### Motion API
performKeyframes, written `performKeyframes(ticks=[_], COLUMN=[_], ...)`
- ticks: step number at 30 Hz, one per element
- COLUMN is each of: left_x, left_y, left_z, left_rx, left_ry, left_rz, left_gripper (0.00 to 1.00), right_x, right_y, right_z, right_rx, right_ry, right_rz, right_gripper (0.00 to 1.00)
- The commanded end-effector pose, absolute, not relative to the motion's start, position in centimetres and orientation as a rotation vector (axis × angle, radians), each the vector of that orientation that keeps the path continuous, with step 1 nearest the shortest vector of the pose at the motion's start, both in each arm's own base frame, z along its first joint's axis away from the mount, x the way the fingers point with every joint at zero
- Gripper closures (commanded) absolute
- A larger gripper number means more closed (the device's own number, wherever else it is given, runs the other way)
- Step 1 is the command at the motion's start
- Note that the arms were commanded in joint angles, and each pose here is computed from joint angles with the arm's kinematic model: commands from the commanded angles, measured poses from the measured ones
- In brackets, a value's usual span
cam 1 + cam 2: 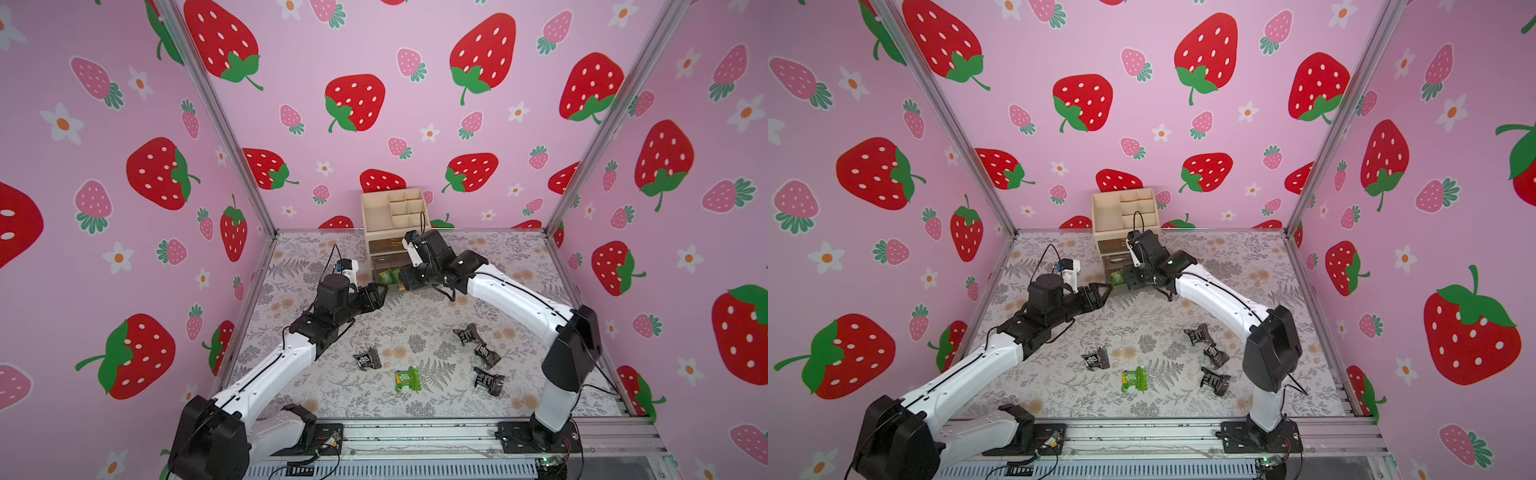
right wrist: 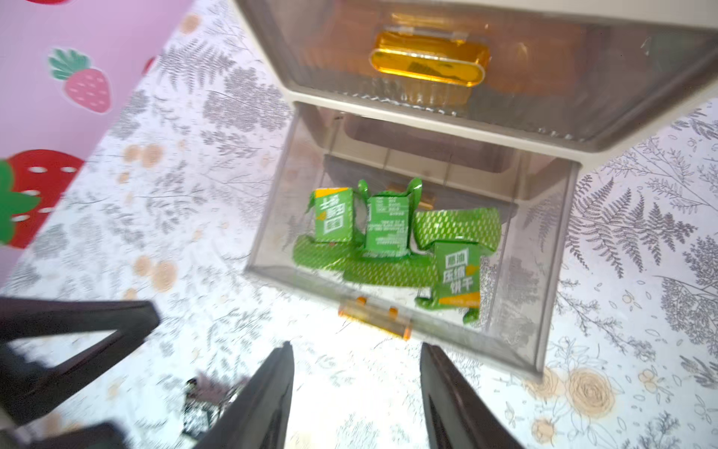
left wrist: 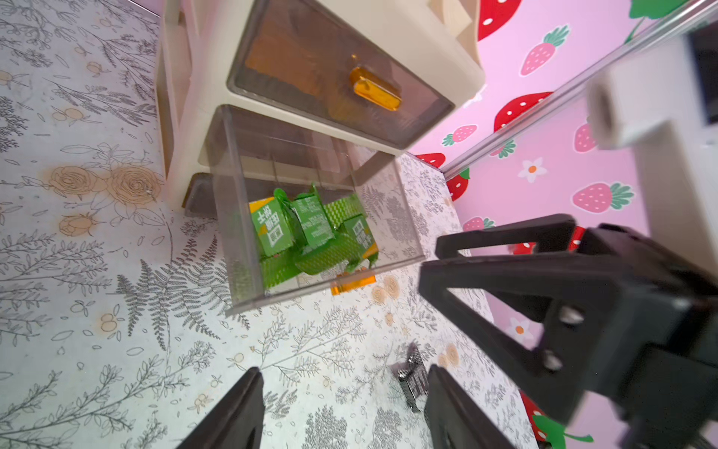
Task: Place the cookies into the drawer by color
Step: Adjust the cookie at the center of the board.
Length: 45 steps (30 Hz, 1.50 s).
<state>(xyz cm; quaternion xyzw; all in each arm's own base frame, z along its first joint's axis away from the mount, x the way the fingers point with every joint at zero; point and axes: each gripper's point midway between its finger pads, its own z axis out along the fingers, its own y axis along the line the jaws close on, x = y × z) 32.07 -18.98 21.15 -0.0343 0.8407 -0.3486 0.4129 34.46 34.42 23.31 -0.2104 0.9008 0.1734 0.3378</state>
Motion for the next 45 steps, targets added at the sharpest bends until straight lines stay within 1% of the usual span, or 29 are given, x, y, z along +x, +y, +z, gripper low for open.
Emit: performKeyframes(ticks=[1,5,9,12,14,17,20,23,27,28,31,33,37,40,43,45], left_x=[28.5,24.4,21.3,19.3,18.0,16.5,15.9,15.6,16.8,17.0,17.1,16.7,16.8,15.5,15.4,15.5], left_y=[-19.6,-20.7,-20.7,-20.8,-21.7,-23.0,-23.7,-25.4,-25.8,-26.0,-27.2,-28.4,-29.0,-29.4,-28.5,-28.4], left_z=[18.4,16.0,13.1,11.0,10.0,9.5,9.0,9.2,9.6,9.7,9.1,8.4,7.4,6.1,4.9,4.9], left_rx=[-0.042,0.029,0.063,0.083,0.12,0.203,0.259,0.404,0.632,0.678,0.797,0.883,0.941,1.022,1.044,1.061], left_ry=[2.238,2.336,2.425,2.483,2.529,2.546,2.572,2.55,2.49,2.482,2.508,2.51,2.52,2.572,2.61,2.593], left_rz=[-0.881,-0.905,-0.86,-0.862,-0.89,-0.847,-0.801,-0.803,-0.559,-0.533,-0.494,-0.53,-0.507,-0.552,-0.448,-0.435], left_gripper=[0.3,0.3,0.32,0.37,0.38,0.38,0.36,0.36,0.37,0.37,0.37,0.36,0.34,0.33,0.33,0.33], right_x=[30.3,24.5,19.5,16.1,14.9,14.3,12.6,12.7,13.5,13.7,14.5,14.7,14.8,14.5,14.6,14.6], right_y=[34.0,31.9,30.2,29.8,28.8,26.9,27.3,25.5,23.5,23.2,22.7,22.8,22.9,23.0,22.9,22.8], right_z=[23.6,19.8,15.0,12.2,10.3,8.7,9.1,9.9,11.4,11.7,11.9,11.7,11.2,11.2,11.0,10.7], right_rx=[-0.561,-0.526,-0.531,-0.589,-0.583,-0.506,-0.524,-0.485,-0.431,-0.428,-0.398,-0.4,-0.405,-0.411,-0.408,-0.407], right_ry=[2.387,2.528,2.641,2.705,2.753,2.793,2.778,2.743,2.721,2.716,2.725,2.735,2.749,2.738,2.72,2.726], right_rz=[0.578,0.682,0.65,0.662,0.648,0.642,0.813,0.788,0.872,0.897,0.973,1.012,1.028,1.054,1.057,1.046], right_gripper=[0.43,0.43,0.43,0.44,0.44,0.45,0.45,0.45,0.47,0.47,0.47,0.47,0.47,0.47,0.47,0.47])
